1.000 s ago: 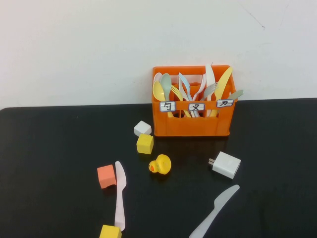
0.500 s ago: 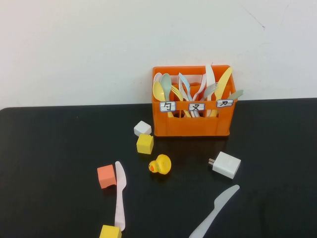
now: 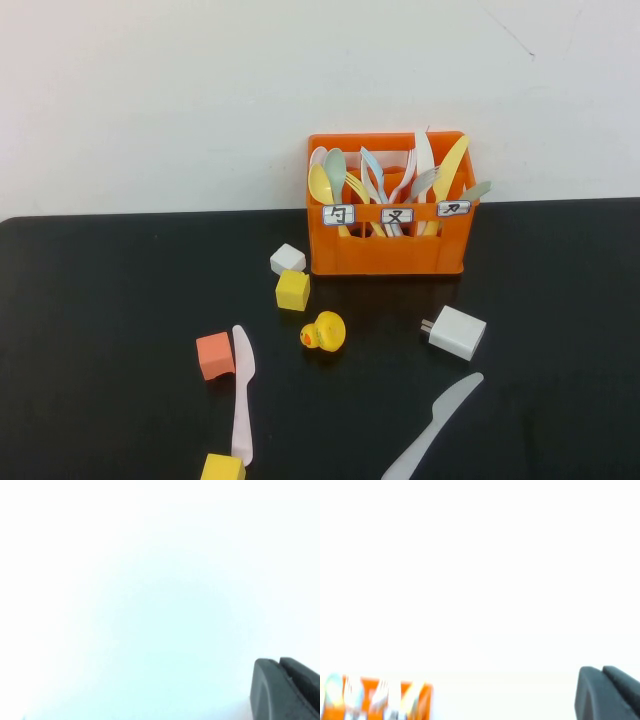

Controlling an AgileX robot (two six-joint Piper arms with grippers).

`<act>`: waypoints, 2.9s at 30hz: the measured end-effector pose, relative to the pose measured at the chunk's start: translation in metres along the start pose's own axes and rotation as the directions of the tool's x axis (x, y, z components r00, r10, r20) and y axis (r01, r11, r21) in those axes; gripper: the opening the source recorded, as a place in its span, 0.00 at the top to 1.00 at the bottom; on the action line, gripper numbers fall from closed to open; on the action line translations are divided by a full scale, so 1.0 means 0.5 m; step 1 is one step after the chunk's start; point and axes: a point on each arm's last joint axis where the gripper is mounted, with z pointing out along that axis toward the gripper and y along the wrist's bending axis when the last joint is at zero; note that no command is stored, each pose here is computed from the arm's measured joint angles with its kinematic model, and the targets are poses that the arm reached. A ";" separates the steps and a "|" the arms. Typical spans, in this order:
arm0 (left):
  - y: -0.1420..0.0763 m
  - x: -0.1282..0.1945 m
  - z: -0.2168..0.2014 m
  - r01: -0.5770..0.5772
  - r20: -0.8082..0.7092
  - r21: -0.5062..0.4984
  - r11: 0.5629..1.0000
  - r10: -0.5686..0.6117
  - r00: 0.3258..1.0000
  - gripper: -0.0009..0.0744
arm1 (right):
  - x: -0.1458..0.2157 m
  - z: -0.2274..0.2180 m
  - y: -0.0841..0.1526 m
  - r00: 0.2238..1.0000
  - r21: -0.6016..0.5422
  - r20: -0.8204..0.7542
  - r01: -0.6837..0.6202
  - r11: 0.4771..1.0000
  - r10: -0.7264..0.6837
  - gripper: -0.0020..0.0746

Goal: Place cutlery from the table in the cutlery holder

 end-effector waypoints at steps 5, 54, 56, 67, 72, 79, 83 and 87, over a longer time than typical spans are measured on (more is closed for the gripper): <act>-0.003 -0.025 -0.002 -0.001 0.137 0.015 1.000 -0.001 0.991 0.99 | -0.010 0.000 -0.001 0.998 0.008 0.057 -0.003 1.000 0.003 0.98; -0.079 0.101 0.325 0.311 -0.954 -0.228 0.923 -0.275 0.117 0.99 | 0.017 0.122 0.077 0.682 -0.580 -0.641 -0.130 0.804 -0.352 0.98; -0.102 0.109 0.347 0.319 -0.969 -0.179 0.931 -0.223 0.107 0.99 | 0.014 0.123 0.079 0.695 -0.597 -0.622 -0.124 0.792 -0.360 0.98; -0.223 0.227 0.399 0.024 -0.994 -0.112 0.993 -0.111 -0.015 0.99 | 0.014 0.123 0.080 0.702 -0.617 -0.603 -0.108 0.780 -0.380 0.98; -0.245 0.282 0.432 -0.096 -0.978 -0.202 0.975 -0.206 -0.033 0.98 | 0.013 0.123 0.080 0.703 -0.618 -0.600 -0.104 0.779 -0.381 0.98; -0.252 0.338 0.455 -0.142 -0.975 -0.204 0.969 -0.214 -0.056 0.65 | 0.013 0.124 0.080 0.707 -0.613 -0.601 -0.107 0.783 -0.373 0.98; -0.256 0.358 0.460 -0.134 -0.976 -0.205 0.970 -0.213 -0.048 0.48 | 0.012 0.124 0.080 0.708 -0.611 -0.602 -0.110 0.784 -0.369 0.98; -0.258 0.368 0.464 -0.126 -0.972 -0.224 0.966 -0.230 -0.037 0.46 | 0.012 0.124 0.080 0.708 -0.611 -0.602 -0.110 0.784 -0.369 0.98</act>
